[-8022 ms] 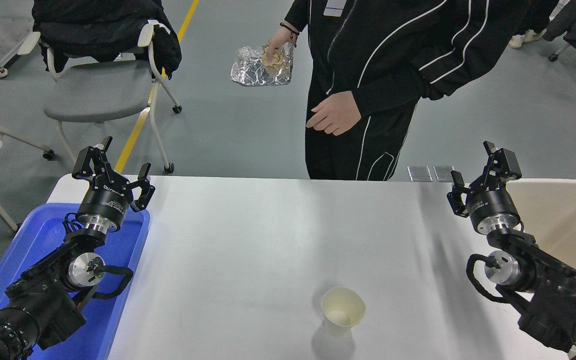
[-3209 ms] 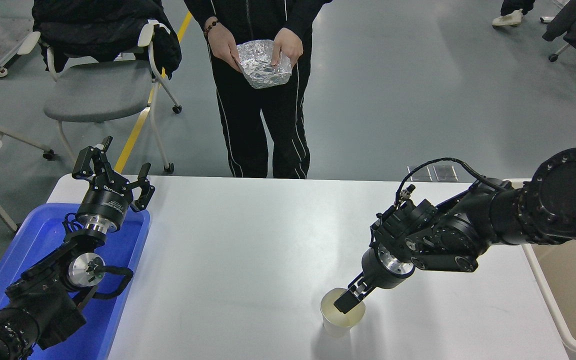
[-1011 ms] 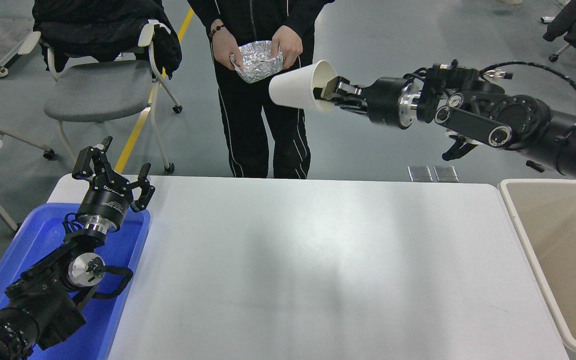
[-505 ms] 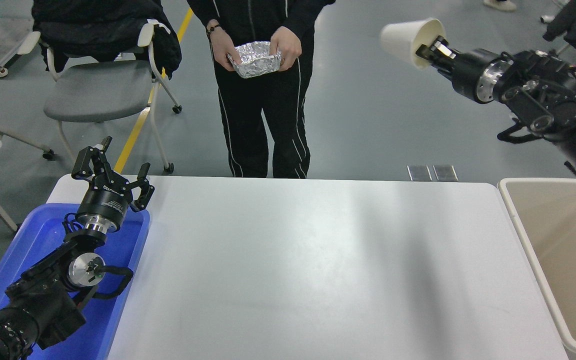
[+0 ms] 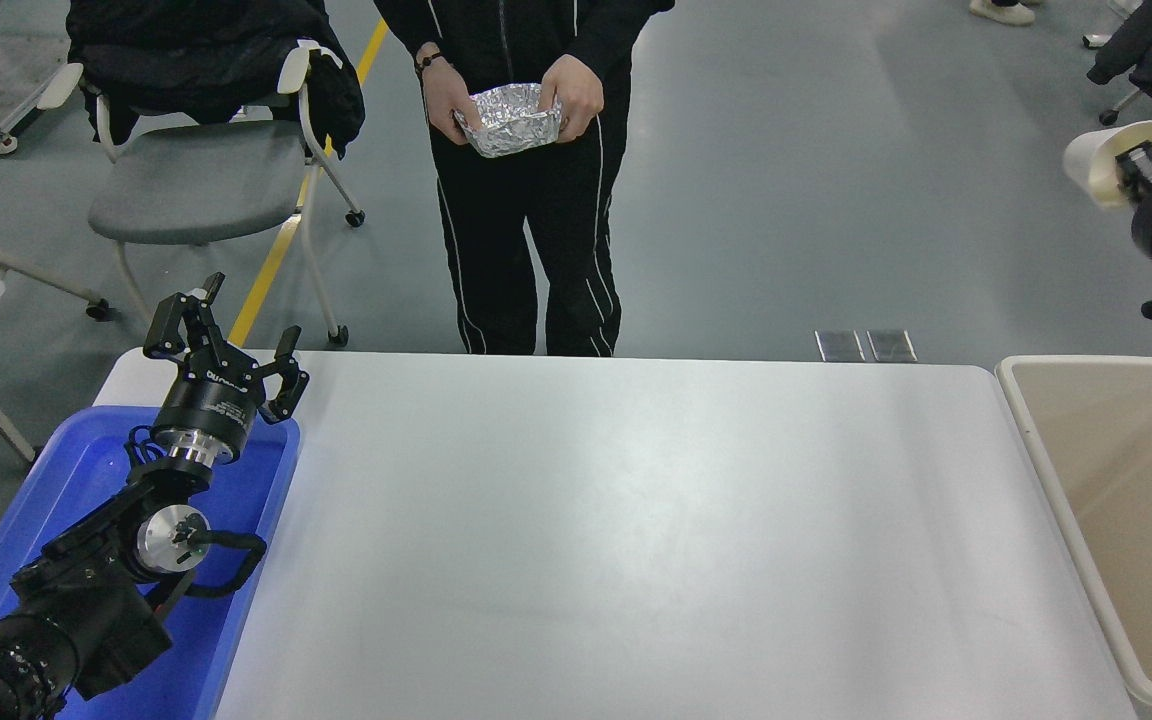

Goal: Dispose of the paper cup in the dustbin

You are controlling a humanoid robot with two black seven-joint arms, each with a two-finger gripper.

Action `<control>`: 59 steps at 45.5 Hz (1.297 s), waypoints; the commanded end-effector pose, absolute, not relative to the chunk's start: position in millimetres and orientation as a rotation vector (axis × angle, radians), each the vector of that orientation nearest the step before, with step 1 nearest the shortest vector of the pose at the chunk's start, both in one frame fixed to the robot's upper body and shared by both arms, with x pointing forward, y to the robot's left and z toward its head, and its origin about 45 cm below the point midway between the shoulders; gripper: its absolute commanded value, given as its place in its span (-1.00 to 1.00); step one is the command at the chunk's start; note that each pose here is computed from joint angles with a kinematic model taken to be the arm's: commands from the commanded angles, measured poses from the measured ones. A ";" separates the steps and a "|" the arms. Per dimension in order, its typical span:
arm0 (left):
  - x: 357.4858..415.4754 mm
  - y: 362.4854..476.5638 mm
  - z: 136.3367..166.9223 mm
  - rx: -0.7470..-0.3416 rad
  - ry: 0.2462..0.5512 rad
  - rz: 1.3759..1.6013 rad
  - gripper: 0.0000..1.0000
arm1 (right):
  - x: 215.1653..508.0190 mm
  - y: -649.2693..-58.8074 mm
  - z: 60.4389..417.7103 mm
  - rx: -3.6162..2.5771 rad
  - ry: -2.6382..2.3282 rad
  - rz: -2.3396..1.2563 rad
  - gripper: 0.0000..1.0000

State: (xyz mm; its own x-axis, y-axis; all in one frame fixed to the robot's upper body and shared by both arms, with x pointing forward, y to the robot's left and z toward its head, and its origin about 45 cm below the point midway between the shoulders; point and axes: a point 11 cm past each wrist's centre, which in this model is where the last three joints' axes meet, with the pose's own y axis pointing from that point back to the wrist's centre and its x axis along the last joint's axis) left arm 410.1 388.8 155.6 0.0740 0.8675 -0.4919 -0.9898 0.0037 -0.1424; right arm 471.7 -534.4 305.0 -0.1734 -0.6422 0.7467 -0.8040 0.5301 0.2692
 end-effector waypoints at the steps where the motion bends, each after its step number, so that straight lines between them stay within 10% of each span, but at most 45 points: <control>1: 410.1 388.8 155.6 -0.513 0.297 1.489 1.00 | 421.2 -586.4 268.7 0.962 -1.911 0.128 -1.00; 29: 410.1 388.8 155.6 -0.513 0.297 1.489 1.00 | 305.0 -589.7 103.8 0.888 -1.711 -0.202 -1.00; 59: 410.1 388.8 155.6 -0.513 0.297 1.489 1.00 | 298.3 -567.9 76.0 0.936 -1.656 -0.236 -1.00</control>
State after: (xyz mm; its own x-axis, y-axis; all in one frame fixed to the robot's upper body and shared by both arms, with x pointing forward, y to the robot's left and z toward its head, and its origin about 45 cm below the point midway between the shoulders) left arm 410.1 388.8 155.6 0.0741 0.8676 -0.4916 -0.9898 0.0039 -0.1424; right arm 299.8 -571.2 80.3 -0.0273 -0.6785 0.7341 -0.4492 0.6644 0.5974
